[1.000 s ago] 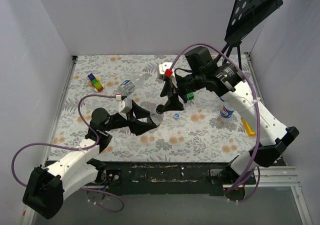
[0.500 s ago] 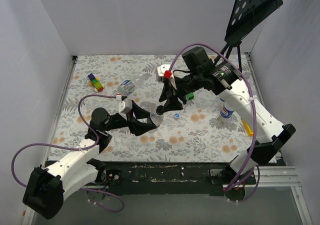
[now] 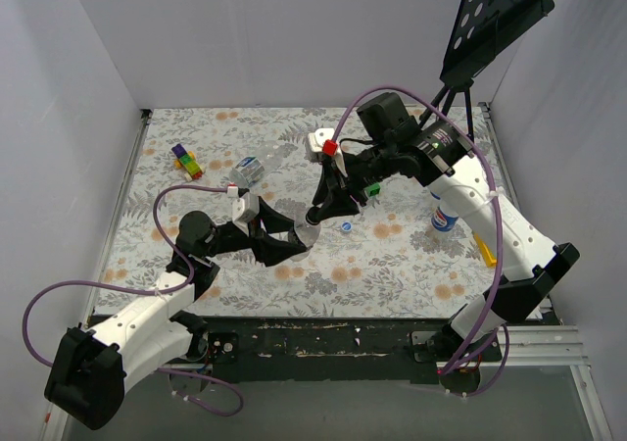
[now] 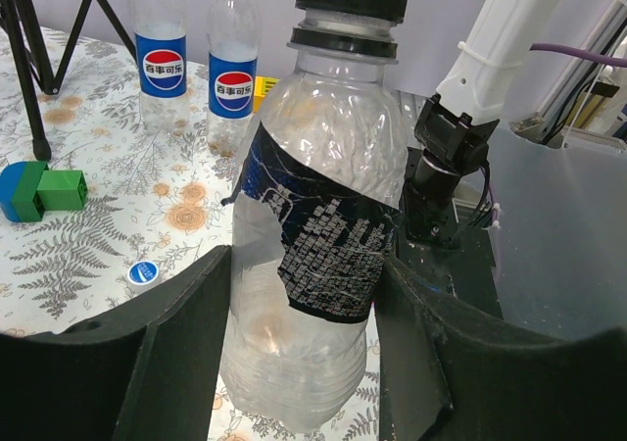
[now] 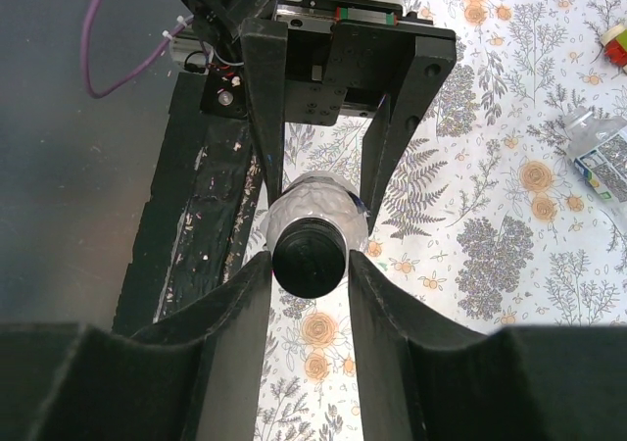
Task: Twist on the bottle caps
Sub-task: Screw the bottle cap onto the plastic bottle.
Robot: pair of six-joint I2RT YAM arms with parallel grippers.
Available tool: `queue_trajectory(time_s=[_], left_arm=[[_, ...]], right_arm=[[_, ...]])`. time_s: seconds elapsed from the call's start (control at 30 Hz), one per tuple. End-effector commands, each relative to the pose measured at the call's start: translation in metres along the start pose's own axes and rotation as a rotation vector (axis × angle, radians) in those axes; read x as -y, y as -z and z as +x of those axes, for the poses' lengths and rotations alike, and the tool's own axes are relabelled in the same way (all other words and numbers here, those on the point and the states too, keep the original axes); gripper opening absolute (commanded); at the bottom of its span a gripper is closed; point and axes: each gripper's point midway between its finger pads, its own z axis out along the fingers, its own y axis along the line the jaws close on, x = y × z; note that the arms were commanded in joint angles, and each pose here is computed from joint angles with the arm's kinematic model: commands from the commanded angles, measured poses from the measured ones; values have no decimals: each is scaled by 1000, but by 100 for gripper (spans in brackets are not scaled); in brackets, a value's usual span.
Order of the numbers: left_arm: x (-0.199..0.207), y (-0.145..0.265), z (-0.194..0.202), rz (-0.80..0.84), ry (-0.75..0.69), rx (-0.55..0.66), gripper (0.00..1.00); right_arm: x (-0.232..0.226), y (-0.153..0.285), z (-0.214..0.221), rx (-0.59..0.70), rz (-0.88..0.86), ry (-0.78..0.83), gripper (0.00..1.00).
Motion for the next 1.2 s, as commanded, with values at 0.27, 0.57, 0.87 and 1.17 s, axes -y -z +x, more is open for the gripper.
queue_trajectory(time_s=[0.27, 0.57, 0.87, 1.17], left_arm=[[4, -1, -22, 12, -54, 39, 0], [2, -1, -22, -2, -51, 42, 0], [1, -1, -22, -7, -50, 41, 0], [1, -1, -23, -11, -54, 44, 0]], right_arm=[[-10, 1, -7, 20, -33, 31, 41], [-14, -2, -3, 20, -56, 9, 41], [-18, -1, -4, 26, -71, 2, 44], [-20, -2, -4, 28, -86, -9, 49]])
